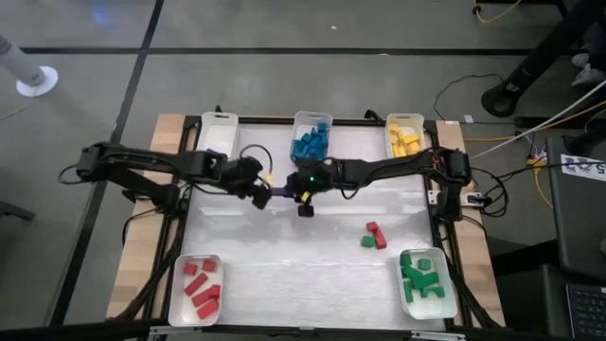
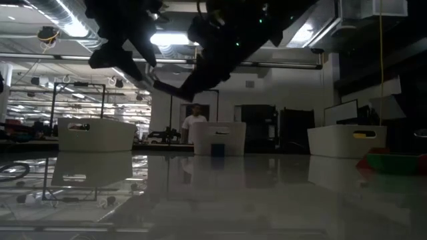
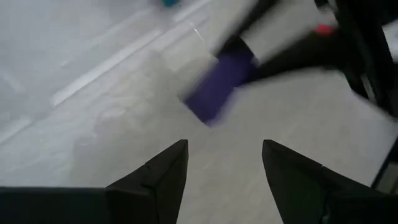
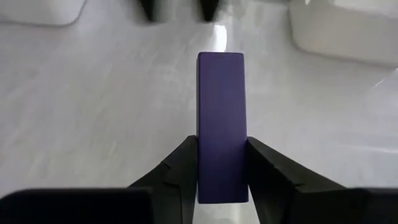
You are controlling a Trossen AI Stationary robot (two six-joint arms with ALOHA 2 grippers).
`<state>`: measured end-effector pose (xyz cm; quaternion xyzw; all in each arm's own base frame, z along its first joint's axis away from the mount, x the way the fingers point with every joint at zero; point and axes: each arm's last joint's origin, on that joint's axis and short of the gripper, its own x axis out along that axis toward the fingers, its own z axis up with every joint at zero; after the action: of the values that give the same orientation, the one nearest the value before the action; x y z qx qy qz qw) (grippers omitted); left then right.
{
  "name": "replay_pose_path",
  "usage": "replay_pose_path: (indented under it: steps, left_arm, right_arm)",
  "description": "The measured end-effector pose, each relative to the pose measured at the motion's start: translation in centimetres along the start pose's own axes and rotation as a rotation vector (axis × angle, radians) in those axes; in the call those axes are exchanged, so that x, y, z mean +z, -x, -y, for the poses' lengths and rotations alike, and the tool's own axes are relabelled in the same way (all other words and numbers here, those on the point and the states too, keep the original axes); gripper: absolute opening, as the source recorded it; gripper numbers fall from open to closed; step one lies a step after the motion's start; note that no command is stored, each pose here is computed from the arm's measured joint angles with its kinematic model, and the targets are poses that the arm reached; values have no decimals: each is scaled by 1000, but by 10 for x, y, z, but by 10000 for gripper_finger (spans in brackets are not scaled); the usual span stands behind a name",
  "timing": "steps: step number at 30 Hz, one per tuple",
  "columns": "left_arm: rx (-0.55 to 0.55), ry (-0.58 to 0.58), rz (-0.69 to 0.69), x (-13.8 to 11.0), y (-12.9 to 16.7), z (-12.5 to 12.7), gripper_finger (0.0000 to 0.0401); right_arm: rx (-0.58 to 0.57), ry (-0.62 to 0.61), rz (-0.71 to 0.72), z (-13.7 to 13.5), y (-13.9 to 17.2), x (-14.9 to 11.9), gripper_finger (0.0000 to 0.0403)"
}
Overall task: Sort blocks
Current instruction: Put the violet block into the top left white bin
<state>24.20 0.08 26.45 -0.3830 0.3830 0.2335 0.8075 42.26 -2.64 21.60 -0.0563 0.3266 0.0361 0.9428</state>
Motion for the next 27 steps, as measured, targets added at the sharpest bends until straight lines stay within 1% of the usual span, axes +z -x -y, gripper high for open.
replay_pose_path:
  steps: [2, 4, 7, 10, 17, 24, 27]
  left_arm:
    - [9, 33, 7, 3, 8, -6, 191]
    - [-7, 50, 4, 6, 13, -10, 188]
    - [-19, 60, 2, 8, 16, -11, 188]
    - [-17, 73, -1, 7, 16, -12, 188]
    - [-18, 48, -1, 8, 14, -11, 186]
    - [-76, 10, 17, 11, 14, -6, 186]
    - [-75, -1, 14, 10, 14, -7, 186]
  right_arm:
    - [-52, 51, -6, -8, 0, 3, 119]
    - [-117, 98, -17, -15, 0, 5, 119]
    - [-209, 163, -24, -25, 0, 8, 119]
    - [-260, 214, -12, -34, 0, 11, 119]
    - [-295, 296, 52, -50, 1, 21, 119]
    - [-302, 294, 69, -49, 2, 22, 119]
    - [-303, 293, 75, -49, 2, 23, 119]
